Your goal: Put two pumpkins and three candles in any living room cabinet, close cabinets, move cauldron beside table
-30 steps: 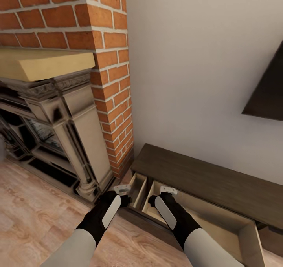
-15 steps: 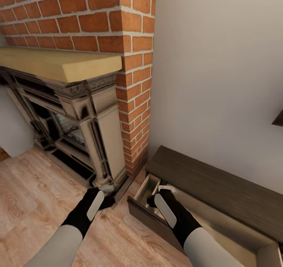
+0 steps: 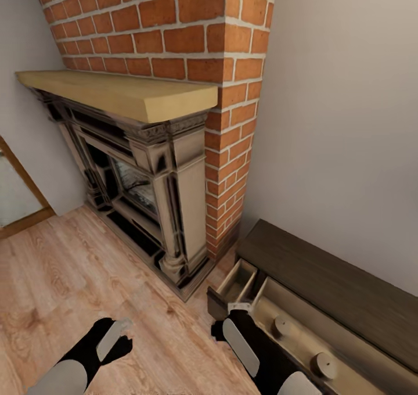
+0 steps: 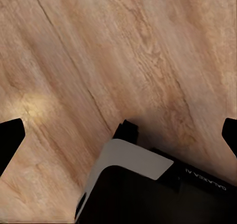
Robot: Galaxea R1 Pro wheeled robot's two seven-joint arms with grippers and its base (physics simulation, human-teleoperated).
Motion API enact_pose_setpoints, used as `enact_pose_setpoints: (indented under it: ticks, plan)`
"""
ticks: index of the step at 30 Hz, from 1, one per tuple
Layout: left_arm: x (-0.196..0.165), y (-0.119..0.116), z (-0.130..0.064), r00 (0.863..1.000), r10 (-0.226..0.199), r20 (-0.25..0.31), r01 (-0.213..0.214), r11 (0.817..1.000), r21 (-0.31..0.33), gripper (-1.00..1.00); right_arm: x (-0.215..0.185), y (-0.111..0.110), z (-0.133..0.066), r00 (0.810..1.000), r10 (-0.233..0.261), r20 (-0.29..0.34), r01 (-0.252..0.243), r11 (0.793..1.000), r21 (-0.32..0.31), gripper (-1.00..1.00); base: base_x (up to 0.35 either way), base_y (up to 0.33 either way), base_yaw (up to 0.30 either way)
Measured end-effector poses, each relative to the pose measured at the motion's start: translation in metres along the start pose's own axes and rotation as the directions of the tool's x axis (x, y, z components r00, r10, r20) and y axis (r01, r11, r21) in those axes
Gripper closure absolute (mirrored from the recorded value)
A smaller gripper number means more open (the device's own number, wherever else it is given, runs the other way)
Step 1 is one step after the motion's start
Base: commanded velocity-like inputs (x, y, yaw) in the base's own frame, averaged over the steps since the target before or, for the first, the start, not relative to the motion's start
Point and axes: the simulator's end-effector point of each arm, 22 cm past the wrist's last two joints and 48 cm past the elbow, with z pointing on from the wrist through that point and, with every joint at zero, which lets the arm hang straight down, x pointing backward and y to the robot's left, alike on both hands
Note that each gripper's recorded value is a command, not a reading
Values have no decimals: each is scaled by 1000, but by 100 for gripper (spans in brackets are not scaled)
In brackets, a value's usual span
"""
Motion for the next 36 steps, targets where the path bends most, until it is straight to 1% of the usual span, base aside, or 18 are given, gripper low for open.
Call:
enact_pose_setpoints:
  ticks: [2, 3, 5, 7, 9, 11, 14, 16, 19, 20, 21, 24, 29, 34, 36]
  plan:
    - [22, 13, 13, 1000, -17, -9, 16, 999, -33, -100, 24, 1, 4, 1000, 4, -17, -4, 1000, 1, -100, -1, 0, 291]
    - [32, 19, 18, 1000, -21, -17, 20, 999, -49, -100, 33, 2, 6, 1000, 17, -8, -17, 1000, 2, -100, -1, 0, 291]
    - [47, 28, 24, 999, -27, -26, 25, 997, -72, -100, 44, 5, 8, 999, 45, 30, -45, 999, 1, -100, 0, 0, 291]
    - [54, 37, 27, 999, -35, -16, 33, 996, -86, -100, 49, 9, 6, 997, 50, 50, -50, 999, -1, -100, 0, 0, 291]
    - [60, 44, 29, 999, -41, -1, 40, 994, -99, -100, 55, 11, 6, 997, 42, 58, -42, 999, 1, -100, 0, 0, 291]
    - [64, 51, 30, 999, -47, 17, 49, 993, -109, -100, 65, 12, 7, 998, 22, 54, -22, 1000, 10, -100, 0, 0, 291]
    - [69, 56, 29, 998, -51, 25, 53, 992, -115, -100, 72, 12, 6, 999, 3, 48, -4, 1000, 18, -100, 0, 0, 291]
    - [72, 55, 29, 998, -52, 23, 54, 993, -102, -100, 75, 11, 5, 999, -4, 47, 3, 1000, 20, -100, 0, 0, 291]
    - [71, 41, 27, 998, -51, 23, 52, 998, -25, -100, 81, 9, 5, 999, -11, 36, 10, 1000, 30, -100, 0, 0, 285]
    - [67, 38, 27, 998, -52, 30, 51, 999, 15, -100, 84, 6, 6, 999, -11, 31, 10, 999, 37, -100, 0, 0, 263]
    - [65, 35, 26, 998, -52, 34, 51, 998, 40, -100, 87, 4, 7, 1000, -8, 30, 7, 999, 42, -100, 0, 0, 251]
    - [62, 32, 25, 998, -53, 39, 50, 995, 88, -100, 87, 1, 7, 999, 9, 45, -11, 999, 49, -100, 0, 0, 214]
    - [59, 41, 23, 997, -56, 45, 51, 994, 95, -100, 88, -1, 6, 998, 21, 55, -24, 998, 53, -100, 0, 0, 78]
    - [59, 42, 23, 997, -56, 46, 51, 994, 97, -100, 93, -12, 13, 996, 43, 74, -49, 996, 81, -100, 0, 0, 9]
    - [59, 42, 23, 997, -56, 45, 51, 994, 97, -100, 104, -19, 18, 997, 29, 65, -36, 994, 102, -100, 0, 0, 2]
